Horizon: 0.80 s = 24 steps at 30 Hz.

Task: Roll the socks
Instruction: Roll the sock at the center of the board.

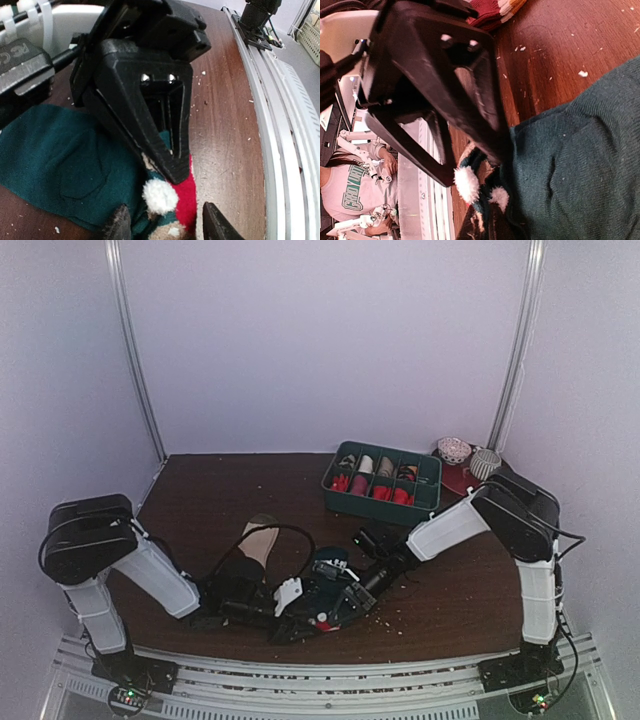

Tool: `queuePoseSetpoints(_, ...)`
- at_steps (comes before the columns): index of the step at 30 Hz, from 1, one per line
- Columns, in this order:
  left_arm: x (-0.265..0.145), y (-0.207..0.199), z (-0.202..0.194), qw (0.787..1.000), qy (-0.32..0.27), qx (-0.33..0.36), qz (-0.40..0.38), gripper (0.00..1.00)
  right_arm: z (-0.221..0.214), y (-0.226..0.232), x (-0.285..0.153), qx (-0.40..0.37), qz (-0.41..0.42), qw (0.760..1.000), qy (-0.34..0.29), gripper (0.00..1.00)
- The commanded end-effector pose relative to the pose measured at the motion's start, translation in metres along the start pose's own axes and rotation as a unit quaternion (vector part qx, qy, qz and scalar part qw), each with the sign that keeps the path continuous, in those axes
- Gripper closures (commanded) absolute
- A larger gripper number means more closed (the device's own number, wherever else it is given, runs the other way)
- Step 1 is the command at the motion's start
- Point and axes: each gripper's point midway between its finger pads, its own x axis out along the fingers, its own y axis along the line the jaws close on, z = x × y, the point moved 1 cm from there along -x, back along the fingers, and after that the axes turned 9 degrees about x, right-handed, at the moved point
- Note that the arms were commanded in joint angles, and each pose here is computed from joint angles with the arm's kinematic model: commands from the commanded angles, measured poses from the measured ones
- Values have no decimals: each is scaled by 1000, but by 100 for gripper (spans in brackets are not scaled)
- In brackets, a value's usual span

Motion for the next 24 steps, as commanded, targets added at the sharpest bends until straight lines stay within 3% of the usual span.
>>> queuePoseSetpoints(1, 12, 2, 12, 1000, -25, 4, -1, 51, -57, -65, 3, 103, -93, 989, 44, 100)
queuePoseSetpoints(6, 18, 4, -1, 1000, 3, -4, 5, 51, -52, -63, -2, 116, -109, 987, 15, 100)
queuePoseSetpoints(15, 15, 6, -25, 998, 43, -39, 21, 51, -34, -47, -28, 155, -147, 969, -124, 100)
queuePoseSetpoints(24, 15, 14, -8, 999, 20, -31, 37, 52, -49, -64, -16, 216, -125, 960, -131, 100)
